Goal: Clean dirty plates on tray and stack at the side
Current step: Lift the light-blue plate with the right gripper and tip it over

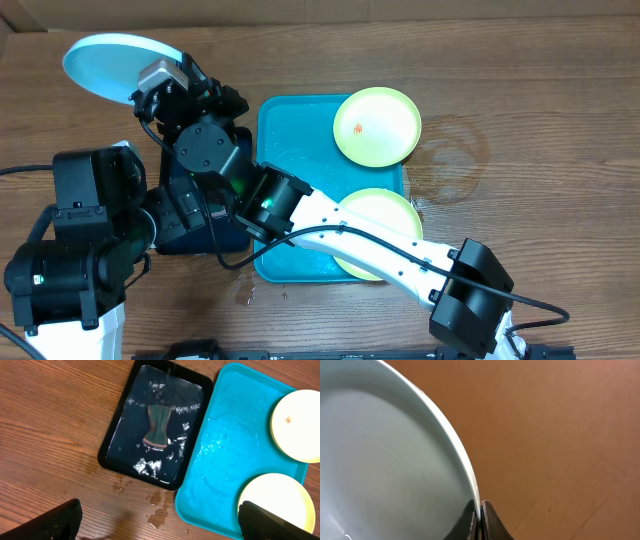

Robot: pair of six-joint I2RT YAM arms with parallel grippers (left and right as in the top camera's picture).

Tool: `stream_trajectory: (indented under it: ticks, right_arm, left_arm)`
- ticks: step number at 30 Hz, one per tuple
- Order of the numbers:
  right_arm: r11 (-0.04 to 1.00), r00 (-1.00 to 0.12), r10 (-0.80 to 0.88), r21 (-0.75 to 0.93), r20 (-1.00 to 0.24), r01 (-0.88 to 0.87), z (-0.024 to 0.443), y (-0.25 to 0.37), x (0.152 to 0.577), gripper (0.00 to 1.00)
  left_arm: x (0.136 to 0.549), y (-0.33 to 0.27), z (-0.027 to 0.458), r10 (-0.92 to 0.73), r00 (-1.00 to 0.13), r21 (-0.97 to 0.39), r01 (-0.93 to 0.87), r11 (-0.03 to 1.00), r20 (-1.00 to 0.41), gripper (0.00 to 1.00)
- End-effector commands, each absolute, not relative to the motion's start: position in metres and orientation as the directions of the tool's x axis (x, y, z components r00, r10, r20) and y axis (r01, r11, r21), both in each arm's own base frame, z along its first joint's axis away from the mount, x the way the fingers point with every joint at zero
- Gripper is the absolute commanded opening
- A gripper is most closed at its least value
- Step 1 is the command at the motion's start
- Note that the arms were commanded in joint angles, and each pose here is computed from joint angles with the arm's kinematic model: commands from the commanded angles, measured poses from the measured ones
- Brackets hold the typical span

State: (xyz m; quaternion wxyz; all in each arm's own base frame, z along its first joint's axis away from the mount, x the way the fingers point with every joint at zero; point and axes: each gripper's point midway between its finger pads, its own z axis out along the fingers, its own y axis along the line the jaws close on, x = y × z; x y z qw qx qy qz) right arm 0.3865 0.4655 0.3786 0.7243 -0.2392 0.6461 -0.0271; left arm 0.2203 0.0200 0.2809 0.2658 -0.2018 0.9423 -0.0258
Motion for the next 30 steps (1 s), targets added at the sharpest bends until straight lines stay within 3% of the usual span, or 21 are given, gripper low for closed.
stream_trajectory:
  ticks: [1, 11, 15, 21, 25, 30]
  right_arm:
    - [0.902, 0.181, -0.32, -0.357, -0.93, -0.243, 0.391, 0.462, 0.388, 0.04]
    - [0.911, 0.182, -0.301, -0.338, -0.936, -0.236, 0.393, 0.459, 0.391, 0.04]
    - [0.934, 0.124, -0.244, -0.267, -0.962, -0.236, 0.383, 0.452, 0.399, 0.04]
    - [0.96, -0.253, -0.043, 0.03, -0.967, -0.278, 0.299, 0.438, 0.414, 0.04]
    - [0.89, -0.563, 0.021, 0.272, -0.826, -0.366, 0.242, 0.443, 0.408, 0.04]
    - [0.785, -0.782, 0.085, 0.525, -0.618, -0.33, 0.232, 0.412, 0.42, 0.04]
  left_arm:
    - [0.22, 0.024, 0.279, -0.411, -0.77, -0.149, -0.391, 0.908, -0.488, 1.0]
    - [0.222, 0.024, 0.28, -0.411, -0.767, -0.15, -0.39, 0.908, -0.493, 1.0]
    - [0.219, 0.024, 0.279, -0.411, -0.771, -0.147, -0.391, 0.908, -0.486, 1.0]
    - [0.221, 0.03, 0.28, -0.414, -0.757, -0.124, -0.411, 0.903, -0.506, 1.0]
    - [0.224, 0.031, 0.282, -0.415, -0.748, -0.129, -0.412, 0.902, -0.517, 0.99]
    - [0.225, 0.031, 0.283, -0.41, -0.747, -0.126, -0.408, 0.904, -0.522, 0.92]
